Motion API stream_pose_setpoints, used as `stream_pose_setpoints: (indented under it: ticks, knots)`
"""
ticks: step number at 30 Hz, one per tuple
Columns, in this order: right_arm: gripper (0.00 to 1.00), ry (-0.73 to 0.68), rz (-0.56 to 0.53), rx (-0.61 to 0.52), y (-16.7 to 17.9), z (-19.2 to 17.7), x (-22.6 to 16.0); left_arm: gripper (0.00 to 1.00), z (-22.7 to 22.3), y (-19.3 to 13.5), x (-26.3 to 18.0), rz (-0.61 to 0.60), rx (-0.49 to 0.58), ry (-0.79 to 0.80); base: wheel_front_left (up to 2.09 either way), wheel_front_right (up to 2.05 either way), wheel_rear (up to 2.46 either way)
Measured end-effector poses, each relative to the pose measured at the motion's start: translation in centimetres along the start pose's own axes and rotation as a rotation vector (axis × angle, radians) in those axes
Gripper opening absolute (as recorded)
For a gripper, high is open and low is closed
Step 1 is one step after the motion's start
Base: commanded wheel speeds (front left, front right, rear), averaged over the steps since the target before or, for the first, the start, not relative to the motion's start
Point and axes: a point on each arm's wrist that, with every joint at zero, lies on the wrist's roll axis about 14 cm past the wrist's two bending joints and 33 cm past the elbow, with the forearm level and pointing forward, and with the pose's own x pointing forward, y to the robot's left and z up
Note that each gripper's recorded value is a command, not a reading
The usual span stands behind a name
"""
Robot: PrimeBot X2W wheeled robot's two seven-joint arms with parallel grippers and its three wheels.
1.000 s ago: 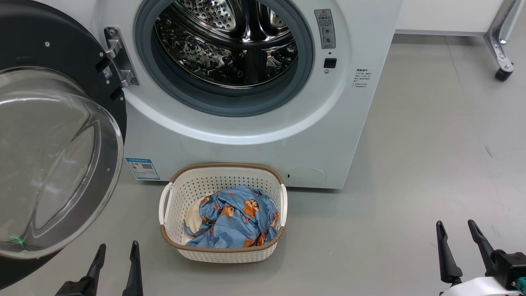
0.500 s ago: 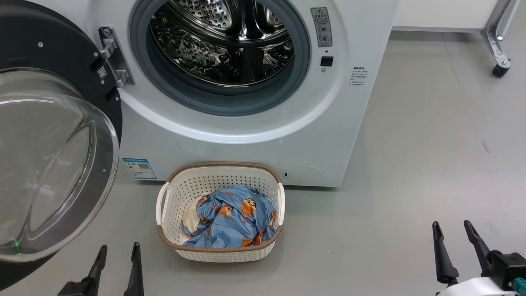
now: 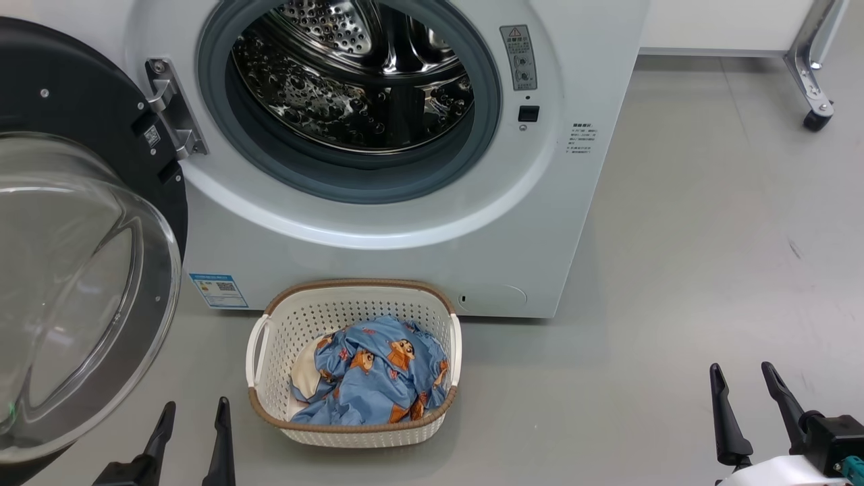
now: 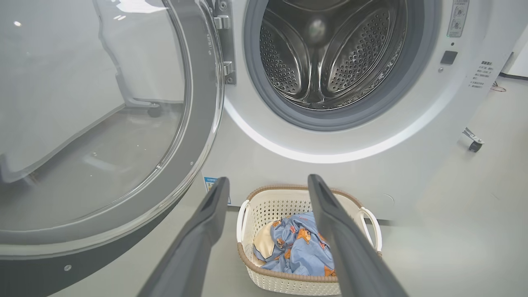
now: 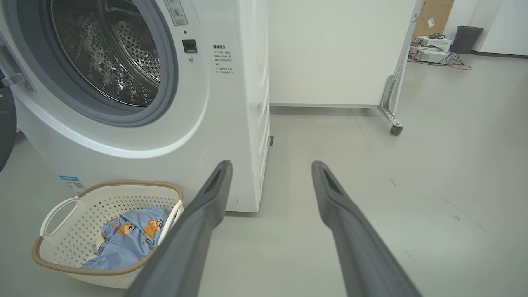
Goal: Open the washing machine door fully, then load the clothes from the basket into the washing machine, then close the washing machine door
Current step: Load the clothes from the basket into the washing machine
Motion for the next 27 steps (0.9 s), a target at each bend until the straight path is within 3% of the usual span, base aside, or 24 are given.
stream_pose_setpoints:
  ticks: [13, 27]
  knots:
    - [1.00, 0.002, 0.002, 0.002, 0.1, -0.1, 0.1, 1.00, 0.1, 0.1, 0.0, 0.003, 0.009, -0.003, 0.71, -0.71, 0.00]
    - [1.00, 0.008, 0.000, 0.008, 0.2, -0.3, 0.1, 1.00, 0.5, -1.3, 0.3, -0.043, 0.026, -0.013, 0.17, -0.17, 0.00]
